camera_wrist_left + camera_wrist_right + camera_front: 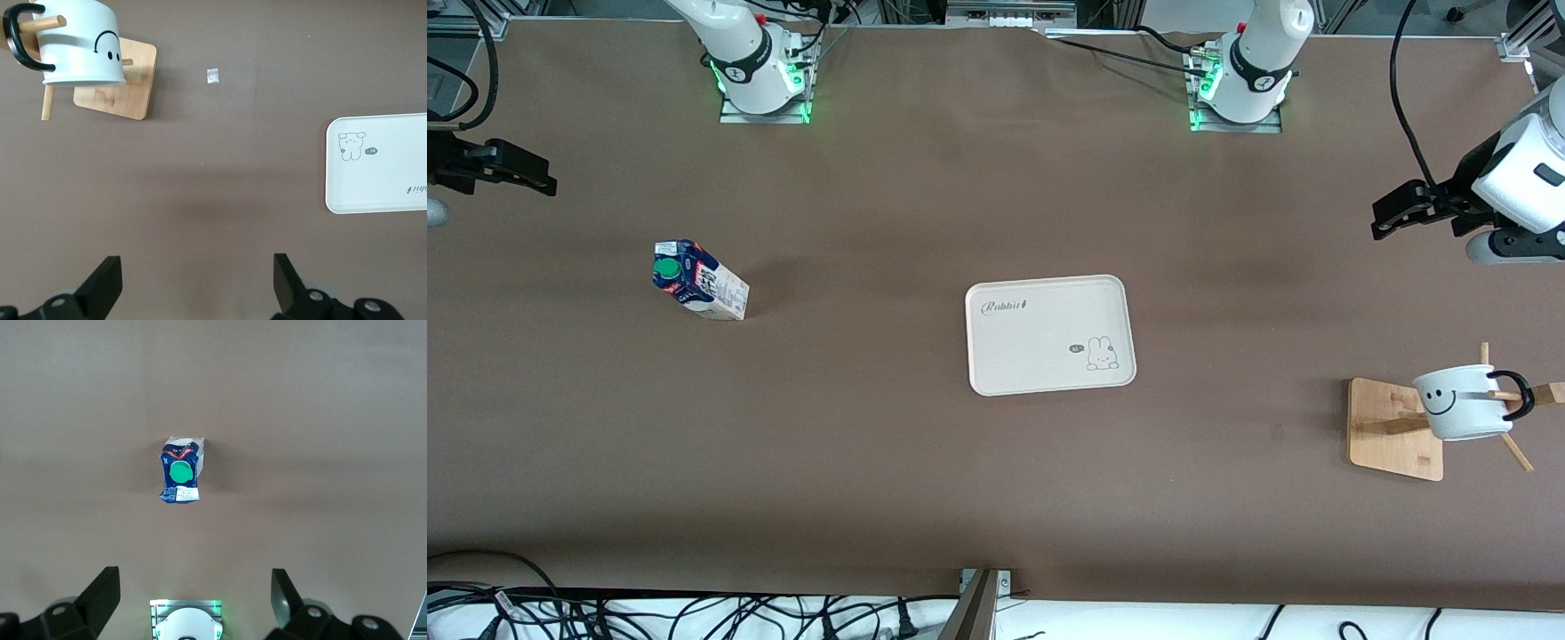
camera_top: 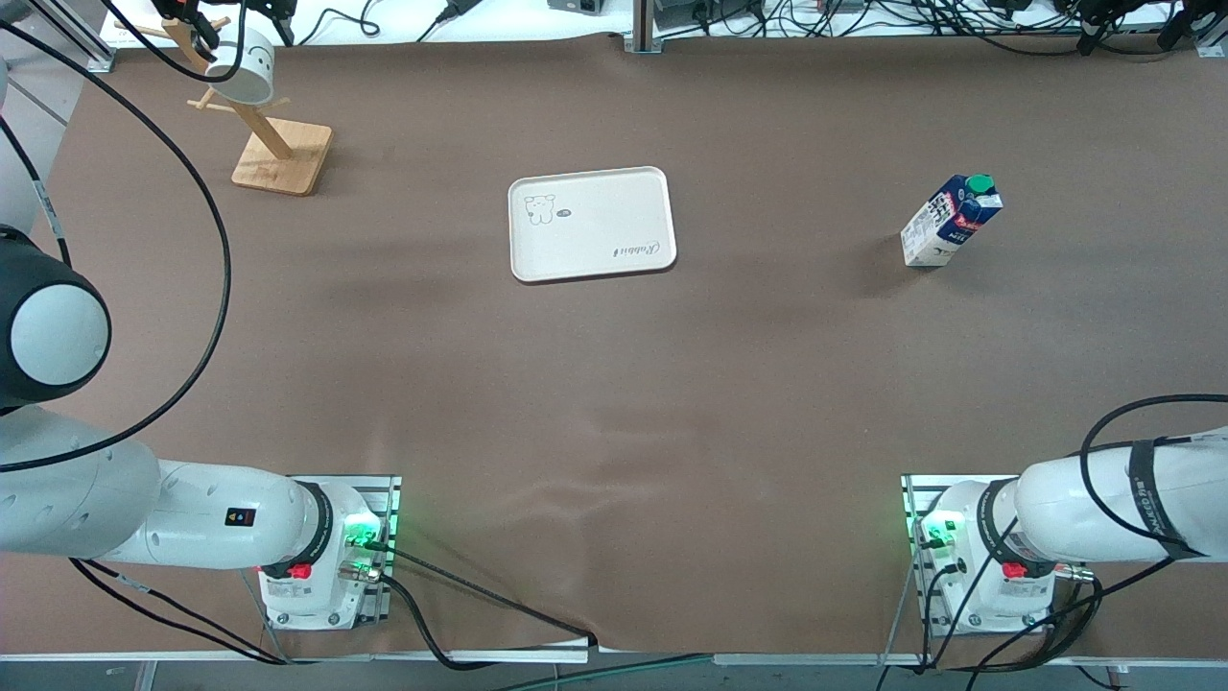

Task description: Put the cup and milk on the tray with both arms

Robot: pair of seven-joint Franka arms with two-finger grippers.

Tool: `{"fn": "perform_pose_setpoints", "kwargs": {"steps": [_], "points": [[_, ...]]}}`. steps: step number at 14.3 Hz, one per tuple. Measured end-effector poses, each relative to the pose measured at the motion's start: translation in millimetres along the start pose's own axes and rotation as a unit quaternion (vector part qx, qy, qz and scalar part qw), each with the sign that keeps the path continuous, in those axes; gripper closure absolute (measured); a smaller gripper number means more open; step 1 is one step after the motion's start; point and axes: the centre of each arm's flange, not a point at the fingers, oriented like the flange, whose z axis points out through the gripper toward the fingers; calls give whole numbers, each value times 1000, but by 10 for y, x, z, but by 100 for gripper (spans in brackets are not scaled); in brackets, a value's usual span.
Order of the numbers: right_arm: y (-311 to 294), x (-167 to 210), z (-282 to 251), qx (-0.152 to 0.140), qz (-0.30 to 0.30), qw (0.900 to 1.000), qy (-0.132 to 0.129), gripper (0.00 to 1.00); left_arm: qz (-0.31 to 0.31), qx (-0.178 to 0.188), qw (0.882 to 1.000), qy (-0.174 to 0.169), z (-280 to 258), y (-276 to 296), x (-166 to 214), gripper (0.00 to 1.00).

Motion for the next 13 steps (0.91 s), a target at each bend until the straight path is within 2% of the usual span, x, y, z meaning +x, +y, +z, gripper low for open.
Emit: {"fn": "perform_pose_setpoints", "kwargs": {"steps": [3,8,13], "points": [[8,12,41,3,-1,1000,-7,0,-1,0,1000,0,-1,-9,1,0],[-31,223,441,21,-5,999,-46,0,-1,0,1000,0,-2,-16,2,0],[-49,467,852,23,-6,999,-36,0,0,-1,1000,10,-50,-7,12,0]]}}
